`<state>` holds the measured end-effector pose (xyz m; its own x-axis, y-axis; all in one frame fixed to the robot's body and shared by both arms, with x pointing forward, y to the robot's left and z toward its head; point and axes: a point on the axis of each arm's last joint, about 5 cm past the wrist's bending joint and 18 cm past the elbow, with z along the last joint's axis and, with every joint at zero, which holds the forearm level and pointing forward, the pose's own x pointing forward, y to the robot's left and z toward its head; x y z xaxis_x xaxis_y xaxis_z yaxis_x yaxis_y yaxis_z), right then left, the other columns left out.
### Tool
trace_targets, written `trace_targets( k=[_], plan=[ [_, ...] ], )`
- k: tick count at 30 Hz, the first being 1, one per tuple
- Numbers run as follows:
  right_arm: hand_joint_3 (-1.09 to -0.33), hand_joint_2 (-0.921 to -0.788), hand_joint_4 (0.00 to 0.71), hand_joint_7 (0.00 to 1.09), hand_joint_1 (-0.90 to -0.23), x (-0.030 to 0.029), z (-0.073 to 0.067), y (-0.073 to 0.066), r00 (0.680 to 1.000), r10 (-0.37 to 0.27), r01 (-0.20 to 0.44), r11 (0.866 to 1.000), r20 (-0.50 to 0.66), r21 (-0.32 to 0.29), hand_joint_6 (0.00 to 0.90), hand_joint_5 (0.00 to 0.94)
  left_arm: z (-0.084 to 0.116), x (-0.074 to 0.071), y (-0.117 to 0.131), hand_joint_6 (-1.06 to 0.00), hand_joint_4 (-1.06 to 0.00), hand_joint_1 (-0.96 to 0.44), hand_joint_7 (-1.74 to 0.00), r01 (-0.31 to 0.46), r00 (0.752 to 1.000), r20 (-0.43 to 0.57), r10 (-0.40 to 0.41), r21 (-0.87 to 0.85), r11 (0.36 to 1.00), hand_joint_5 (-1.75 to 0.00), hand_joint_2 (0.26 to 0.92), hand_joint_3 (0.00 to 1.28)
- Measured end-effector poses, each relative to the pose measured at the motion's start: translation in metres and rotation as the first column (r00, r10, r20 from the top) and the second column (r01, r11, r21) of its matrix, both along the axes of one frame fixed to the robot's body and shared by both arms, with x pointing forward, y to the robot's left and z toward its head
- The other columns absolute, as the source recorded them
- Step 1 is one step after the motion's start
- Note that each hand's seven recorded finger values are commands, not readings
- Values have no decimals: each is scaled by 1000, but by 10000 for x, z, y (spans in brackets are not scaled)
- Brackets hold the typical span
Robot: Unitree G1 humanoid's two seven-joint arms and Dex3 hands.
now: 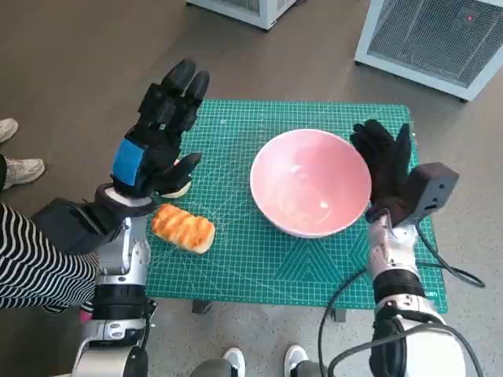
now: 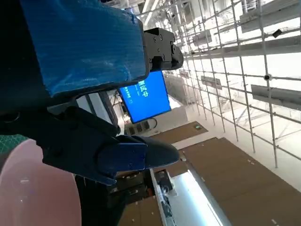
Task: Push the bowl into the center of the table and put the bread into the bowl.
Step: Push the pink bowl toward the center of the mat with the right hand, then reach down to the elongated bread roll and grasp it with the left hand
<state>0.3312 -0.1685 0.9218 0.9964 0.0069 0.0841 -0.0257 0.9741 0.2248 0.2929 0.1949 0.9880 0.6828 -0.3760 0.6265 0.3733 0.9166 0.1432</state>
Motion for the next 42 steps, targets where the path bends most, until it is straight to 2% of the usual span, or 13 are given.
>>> trace_targets(
  k=[9, 15, 22, 28, 31, 34, 37, 42],
  plan=[
    [-886, -921, 70, 324, -617, 31, 34, 119, 999, 34, -34, 999, -1, 18, 33, 3, -32, -20, 16, -40, -113, -709, -285, -13, 1000, -9, 13, -6, 1000, -3, 921, 378],
    [-886, -921, 72, 323, -604, 40, 45, 134, 999, 40, -40, 999, -4, 22, 38, 3, -35, -34, 23, -47, -114, -707, -275, -22, 1000, -4, 22, -10, 1000, -2, 921, 377],
    [-896, -921, 83, 323, -631, 68, 118, 79, 999, 35, -34, 999, 28, -7, 39, 7, -50, -47, 39, -52, -112, -715, -261, -33, 999, -10, 33, -13, 999, -1, 921, 378],
    [-838, -921, 97, 345, -683, 106, 294, -14, 986, 5, 3, 999, 166, -52, 48, 10, -55, -54, 56, -58, -114, -713, -250, -47, 999, -10, 46, -18, 999, -2, 921, 379],
    [-819, -921, 97, 355, -671, 119, 425, -63, 959, 10, 11, 997, 284, -75, 48, 9, -54, -55, 56, -61, -115, -709, -244, -51, 999, -7, 51, -19, 999, -2, 921, 382],
    [-808, -921, 109, 397, -654, 126, 564, -79, 914, 37, 5, 995, 403, -102, 44, 10, -51, -54, 54, -65, -117, -705, -238, -52, 999, -4, 52, -20, 998, -3, 921, 385],
    [-800, -921, 120, 474, -653, 118, 696, -74, 853, 79, -3, 989, 516, -146, 17, 8, -46, -50, 45, -68, -118, -704, -234, -50, 999, -2, 50, -18, 999, -3, 921, 386],
    [-787, -921, 141, 519, -675, 73, 879, -43, 740, 156, -8, 975, 654, -224, 2, 14, -28, -37, 20, -69, -120, -704, -227, -42, 999, 3, 42, -16, 999, -3, 921, 387]
  ],
)
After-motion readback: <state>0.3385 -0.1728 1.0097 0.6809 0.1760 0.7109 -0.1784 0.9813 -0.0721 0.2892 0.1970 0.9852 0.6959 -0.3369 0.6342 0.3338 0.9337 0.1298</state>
